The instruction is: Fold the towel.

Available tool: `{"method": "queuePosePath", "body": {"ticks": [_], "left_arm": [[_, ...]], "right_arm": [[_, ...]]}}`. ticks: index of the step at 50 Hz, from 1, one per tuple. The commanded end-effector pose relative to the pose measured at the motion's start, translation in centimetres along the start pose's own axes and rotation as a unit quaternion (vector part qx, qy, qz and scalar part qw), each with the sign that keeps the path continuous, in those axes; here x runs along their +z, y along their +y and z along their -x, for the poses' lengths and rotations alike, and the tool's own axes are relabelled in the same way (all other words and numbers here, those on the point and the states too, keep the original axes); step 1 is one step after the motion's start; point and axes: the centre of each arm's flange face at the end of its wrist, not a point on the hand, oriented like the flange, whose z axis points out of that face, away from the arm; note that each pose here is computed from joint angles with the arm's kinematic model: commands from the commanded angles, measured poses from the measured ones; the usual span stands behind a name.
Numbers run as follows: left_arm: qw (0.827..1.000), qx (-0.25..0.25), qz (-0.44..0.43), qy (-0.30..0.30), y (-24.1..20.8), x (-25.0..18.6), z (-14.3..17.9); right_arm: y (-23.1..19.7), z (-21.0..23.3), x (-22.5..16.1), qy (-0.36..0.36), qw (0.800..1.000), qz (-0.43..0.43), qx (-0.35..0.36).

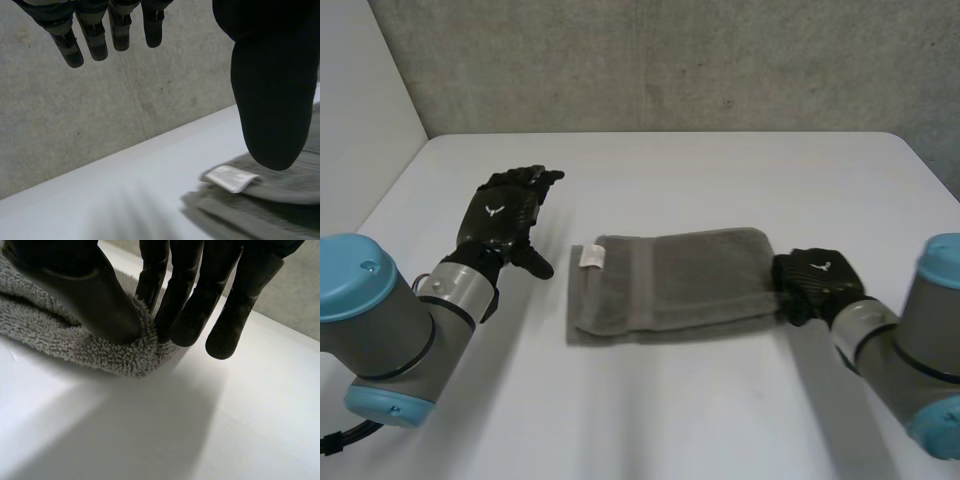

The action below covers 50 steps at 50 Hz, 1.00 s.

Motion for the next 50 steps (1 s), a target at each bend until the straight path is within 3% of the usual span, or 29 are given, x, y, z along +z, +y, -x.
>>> {"method": "queuePosePath", "body": {"ticks": [1,7,9,13,14,15,17,22,27,39,44,50], "left_arm": [[1.000,0.003,-0.025,0.001,-1.9,-0.2,0.0],[0.998,0.005,-0.062,0.002,-4.4,0.1,-0.1],[0.997,0.005,-0.074,0.006,-5.3,0.2,-0.4],[0.997,0.004,-0.079,0.016,-6.3,0.4,-1.1],[0.997,0.001,-0.077,0.019,-6.5,0.4,-1.4],[0.997,0.001,-0.077,0.020,-6.5,0.4,-1.4],[0.997,-0.009,-0.073,0.023,-6.9,0.3,-2.1],[0.997,-0.029,-0.067,0.012,-7.1,0.2,-2.7],[0.997,-0.044,-0.062,0.010,-6.8,0.0,-3.3],[0.997,-0.054,-0.060,0.009,-7.2,0.1,-4.3],[0.998,-0.058,-0.036,0.009,-6.6,0.3,-5.3],[0.997,-0.057,0.039,0.038,-4.1,0.5,-8.0]], "right_arm": [[-0.1,-4.8,-1.7,0.066,0.988,0.024,-0.134],[-2.8,-3.6,-1.6,0.058,0.982,-0.022,-0.177],[-6.3,0.7,-1.8,0.008,0.977,-0.094,-0.191],[-7.9,4.6,-2.4,-0.039,0.969,-0.134,-0.205],[-8.3,7.4,-2.9,-0.075,0.961,-0.153,-0.216],[-8.3,7.4,-2.9,-0.076,0.961,-0.153,-0.216],[-7.2,13.7,-4.2,-0.159,0.943,-0.166,-0.239],[-3.5,17.5,-4.8,-0.226,0.933,-0.117,-0.255],[-2.7,17.5,-5.0,-0.236,0.932,-0.094,-0.257],[-7.4,12.9,-6.9,-0.166,0.955,-0.152,-0.192],[-9.7,8.6,-6.2,-0.106,0.976,-0.159,-0.106],[-10.3,6.2,-5.1,-0.086,0.984,-0.153,-0.026]]}}
